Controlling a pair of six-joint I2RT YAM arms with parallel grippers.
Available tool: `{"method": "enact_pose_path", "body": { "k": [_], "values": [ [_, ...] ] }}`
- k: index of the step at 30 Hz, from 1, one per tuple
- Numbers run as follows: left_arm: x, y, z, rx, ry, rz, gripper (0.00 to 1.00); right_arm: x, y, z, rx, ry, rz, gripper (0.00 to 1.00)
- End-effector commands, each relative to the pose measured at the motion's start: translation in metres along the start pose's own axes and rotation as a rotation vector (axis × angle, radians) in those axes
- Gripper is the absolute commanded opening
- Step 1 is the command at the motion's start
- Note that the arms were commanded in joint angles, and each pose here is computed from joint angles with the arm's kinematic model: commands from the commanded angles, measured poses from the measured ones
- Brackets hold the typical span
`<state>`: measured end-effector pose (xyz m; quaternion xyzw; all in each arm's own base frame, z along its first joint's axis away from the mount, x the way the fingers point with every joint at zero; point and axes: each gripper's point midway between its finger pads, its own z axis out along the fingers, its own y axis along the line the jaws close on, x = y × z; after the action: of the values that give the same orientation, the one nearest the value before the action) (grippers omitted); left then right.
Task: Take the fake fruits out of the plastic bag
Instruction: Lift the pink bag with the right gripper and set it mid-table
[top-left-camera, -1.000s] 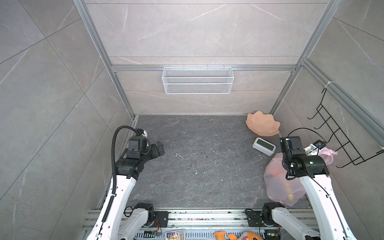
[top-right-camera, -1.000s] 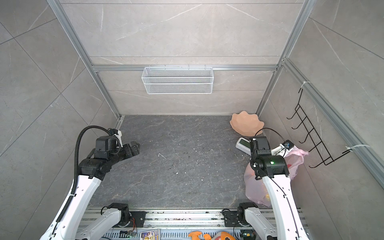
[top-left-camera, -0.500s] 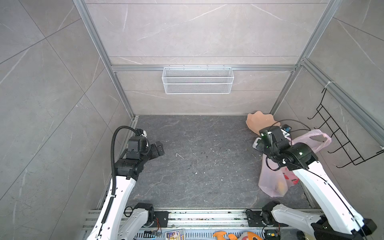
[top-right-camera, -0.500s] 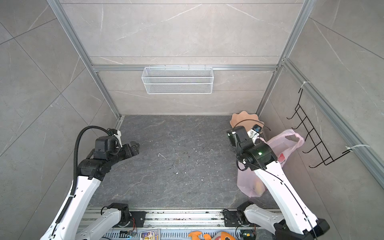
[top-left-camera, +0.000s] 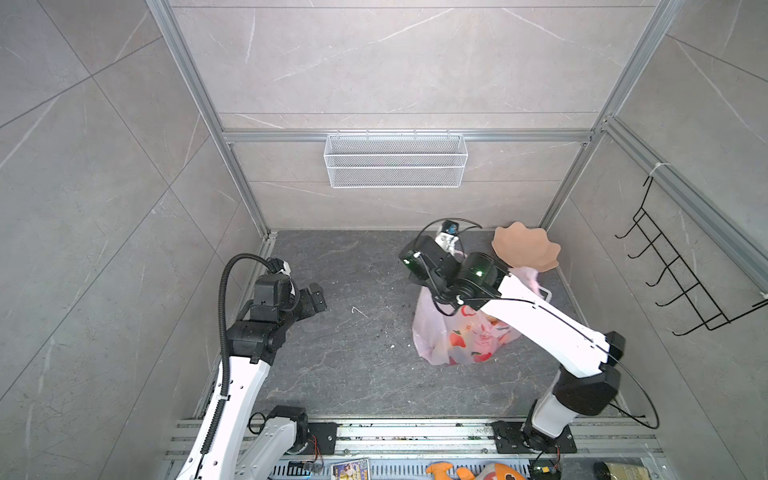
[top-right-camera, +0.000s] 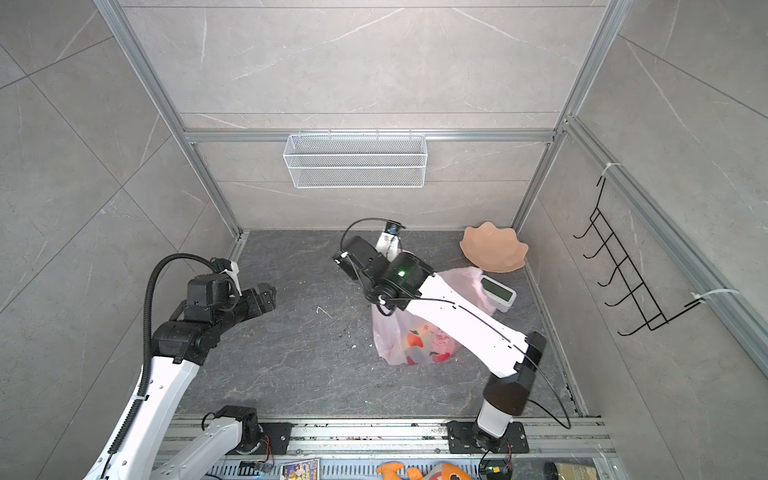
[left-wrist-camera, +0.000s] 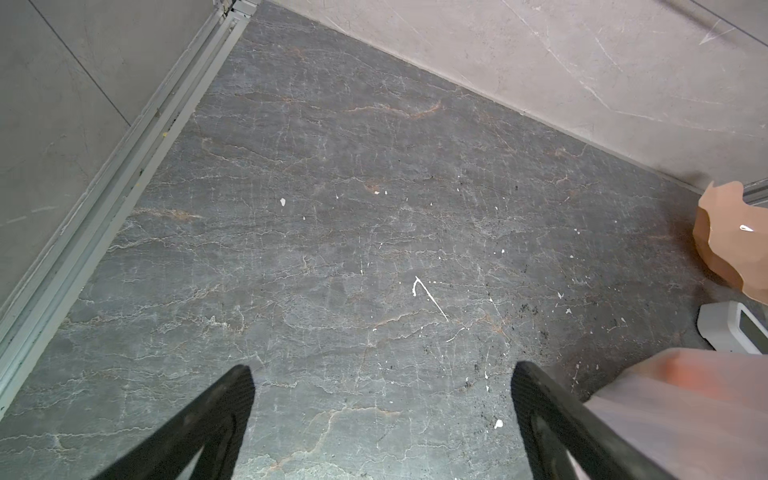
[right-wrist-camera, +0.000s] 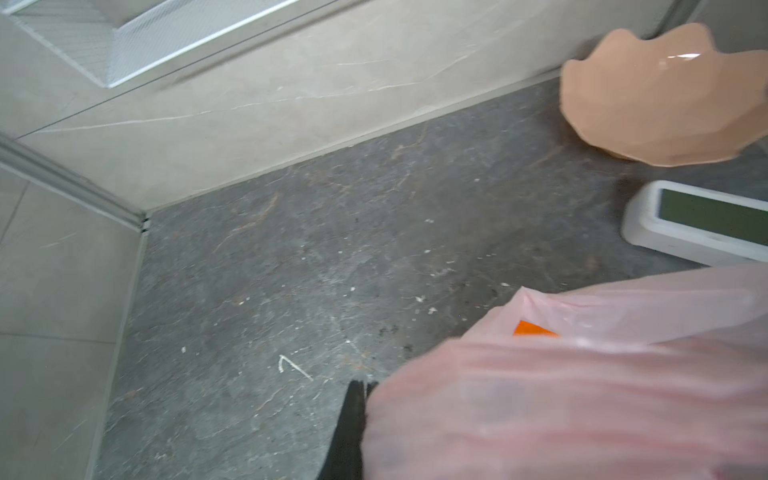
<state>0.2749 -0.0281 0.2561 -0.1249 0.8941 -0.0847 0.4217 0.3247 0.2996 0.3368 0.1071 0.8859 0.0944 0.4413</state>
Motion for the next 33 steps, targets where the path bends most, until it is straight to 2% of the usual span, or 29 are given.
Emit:
{"method": "enact_pose_path", "body": {
  "k": [1,5,6,10,13,15,18,24,27,30,33],
  "values": [
    [-0.009,0.007,-0.012,-0.037,-0.046,0.01,1.0,-0.002,0.041,0.003,-0.069,-0.015,-0.04,0.0],
    [-0.01,0.01,-0.014,-0.052,-0.056,0.007,1.0,0.006,0.066,0.012,-0.079,0.01,-0.084,0.0],
    [-0.011,0.01,-0.015,-0.053,-0.059,0.005,1.0,0.007,0.069,0.012,-0.079,0.013,-0.095,0.03],
    [-0.01,0.009,-0.013,-0.049,-0.054,0.007,1.0,0.001,0.073,0.006,-0.079,0.012,-0.131,0.35],
    [-0.009,0.008,-0.012,-0.044,-0.05,0.007,1.0,-0.001,0.069,-0.001,-0.084,0.019,-0.176,0.52],
    [-0.009,0.008,-0.01,-0.044,-0.045,0.007,1.0,-0.002,0.069,-0.007,-0.109,0.031,-0.22,0.59],
    [-0.009,0.007,-0.009,-0.039,-0.044,0.004,1.0,0.004,0.066,-0.02,-0.149,0.052,-0.317,0.66],
    [-0.012,-0.007,0.0,0.053,-0.026,0.0,1.0,0.002,0.052,-0.068,-0.271,-0.002,-0.504,0.71],
    [-0.014,-0.014,0.005,0.077,0.0,0.0,1.0,-0.004,0.024,-0.078,-0.239,-0.041,-0.573,0.75],
    [-0.015,-0.02,0.006,0.101,0.026,-0.012,1.0,-0.01,-0.007,-0.08,-0.166,-0.088,-0.656,0.85],
    [-0.015,-0.027,0.004,0.13,0.042,-0.034,1.0,-0.007,-0.037,-0.056,-0.155,-0.006,-0.664,0.86]
  ]
}}
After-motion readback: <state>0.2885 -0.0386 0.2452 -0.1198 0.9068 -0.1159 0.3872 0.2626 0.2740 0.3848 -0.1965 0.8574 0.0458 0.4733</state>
